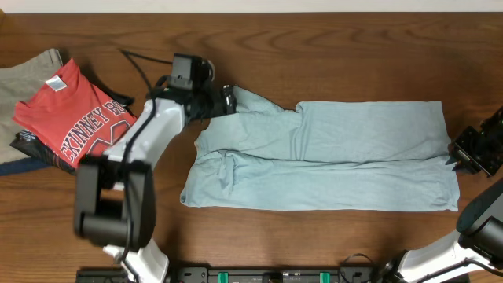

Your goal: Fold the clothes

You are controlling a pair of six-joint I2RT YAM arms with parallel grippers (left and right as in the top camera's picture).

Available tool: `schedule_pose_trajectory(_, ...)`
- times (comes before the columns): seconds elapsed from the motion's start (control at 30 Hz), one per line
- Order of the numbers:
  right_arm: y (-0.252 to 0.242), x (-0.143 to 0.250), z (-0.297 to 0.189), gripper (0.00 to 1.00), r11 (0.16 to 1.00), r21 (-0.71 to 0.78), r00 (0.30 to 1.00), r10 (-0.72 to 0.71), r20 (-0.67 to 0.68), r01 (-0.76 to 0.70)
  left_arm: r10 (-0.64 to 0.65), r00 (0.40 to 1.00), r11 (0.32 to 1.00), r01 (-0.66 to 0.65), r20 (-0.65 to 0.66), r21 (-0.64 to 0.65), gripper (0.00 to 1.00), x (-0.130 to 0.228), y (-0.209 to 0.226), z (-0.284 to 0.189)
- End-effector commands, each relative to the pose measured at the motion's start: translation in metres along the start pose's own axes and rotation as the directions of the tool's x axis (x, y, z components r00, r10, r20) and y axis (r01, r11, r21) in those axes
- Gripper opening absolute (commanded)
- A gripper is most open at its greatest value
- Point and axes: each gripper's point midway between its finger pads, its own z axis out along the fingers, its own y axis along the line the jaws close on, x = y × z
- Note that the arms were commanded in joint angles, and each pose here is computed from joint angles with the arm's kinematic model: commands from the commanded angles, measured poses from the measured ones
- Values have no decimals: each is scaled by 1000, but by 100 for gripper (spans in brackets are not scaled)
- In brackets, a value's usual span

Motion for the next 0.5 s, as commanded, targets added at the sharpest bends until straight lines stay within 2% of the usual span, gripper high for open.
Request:
schedule_pose_trajectory(0.0, 1, -2, -4, 18, 1000, -14, 1000, -11, 10, 11, 32, 999, 999, -33, 7, 24, 95, -15, -3, 13)
schedule_pose_trajectory(0.1, 1, -2, -4, 18, 1000, -14, 1000, -11, 10, 11, 34, 999, 999, -34, -4, 24, 94, -15, -1, 29)
schedule_pose_trajectory(0.27, 3, 0, -3, 18, 1000, -12, 1000, -17, 6, 18, 63, 998, 997, -63, -4, 39, 84, -11, -9, 52)
schedule_pose_trajectory(0.47, 10, 5, -3, 18, 999, -5, 999, -41, -8, 41, 107, 994, 992, -108, 23, 68, 66, -11, -26, 68)
